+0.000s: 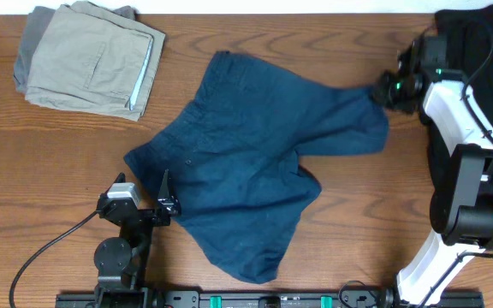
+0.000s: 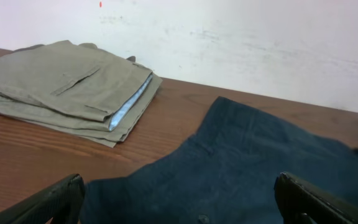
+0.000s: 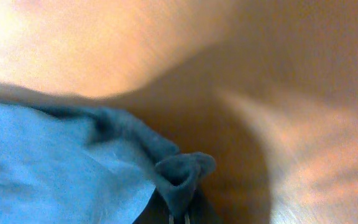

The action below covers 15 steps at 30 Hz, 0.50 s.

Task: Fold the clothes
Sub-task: 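Grasp the shorts' right edge and pull it rightward to spread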

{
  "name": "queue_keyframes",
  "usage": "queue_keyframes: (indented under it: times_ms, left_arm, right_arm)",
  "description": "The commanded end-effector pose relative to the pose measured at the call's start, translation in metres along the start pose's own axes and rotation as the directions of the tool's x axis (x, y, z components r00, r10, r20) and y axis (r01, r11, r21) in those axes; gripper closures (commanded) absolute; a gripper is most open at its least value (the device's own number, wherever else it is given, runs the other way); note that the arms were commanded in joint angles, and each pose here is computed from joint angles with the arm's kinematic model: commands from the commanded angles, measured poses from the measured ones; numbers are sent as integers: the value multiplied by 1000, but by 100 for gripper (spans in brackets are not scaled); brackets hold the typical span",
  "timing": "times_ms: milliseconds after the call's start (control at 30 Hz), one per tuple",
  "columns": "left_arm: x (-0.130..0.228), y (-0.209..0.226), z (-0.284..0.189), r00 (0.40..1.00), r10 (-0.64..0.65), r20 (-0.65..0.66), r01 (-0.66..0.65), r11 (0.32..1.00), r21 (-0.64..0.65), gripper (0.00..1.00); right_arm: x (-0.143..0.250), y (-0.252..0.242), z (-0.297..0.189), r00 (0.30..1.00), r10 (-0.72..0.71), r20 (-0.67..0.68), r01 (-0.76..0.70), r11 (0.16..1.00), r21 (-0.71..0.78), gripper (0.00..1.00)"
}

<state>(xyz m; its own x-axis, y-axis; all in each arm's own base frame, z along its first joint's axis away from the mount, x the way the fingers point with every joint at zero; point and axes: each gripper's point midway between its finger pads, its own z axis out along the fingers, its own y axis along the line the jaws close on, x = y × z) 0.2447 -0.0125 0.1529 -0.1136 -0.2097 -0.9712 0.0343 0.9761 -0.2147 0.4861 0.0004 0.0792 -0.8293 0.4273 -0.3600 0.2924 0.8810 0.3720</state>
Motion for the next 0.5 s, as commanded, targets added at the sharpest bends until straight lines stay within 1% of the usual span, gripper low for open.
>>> queue_keyframes:
  times_ms: [0, 67, 133, 233, 267, 300, 333, 367, 467]
  left_arm:
    - [15, 0, 1, 999, 16, -46, -16, 1000, 7, 2]
    - [15, 0, 1, 999, 16, -46, -16, 1000, 7, 2]
    - [15, 0, 1, 999, 16, -46, -16, 1000, 7, 2]
    - [15, 0, 1, 999, 16, -46, -16, 1000, 7, 2]
    - [15, 0, 1, 999, 16, -46, -16, 1000, 7, 2]
    - [15, 0, 1, 999, 16, -46, -16, 1000, 7, 2]
    - [15, 0, 1, 999, 16, -46, -16, 1000, 7, 2]
    - [15, 0, 1, 999, 16, -46, -16, 1000, 7, 2]
    - [15, 0, 1, 999, 16, -46, -16, 1000, 7, 2]
  right_arm:
    - [-36, 45, -23, 994, -39, 100, 47, 996, -81, 99]
    - [-52, 66, -37, 986, -65, 155, 82, 991, -105, 99]
    - [-65, 81, -48, 976, -84, 200, 107, 988, -110, 95]
    - [-79, 94, -61, 960, -102, 260, 130, 987, -92, 79]
    - [-82, 96, -63, 956, -106, 273, 134, 987, -85, 71]
    - [-85, 97, -65, 953, -108, 284, 135, 988, -76, 52]
    - [-85, 99, -66, 951, -111, 287, 137, 988, -74, 9]
    - [-85, 99, -66, 952, -111, 286, 138, 988, -74, 1]
    - [-78, 96, -64, 960, -111, 256, 131, 989, -63, 1]
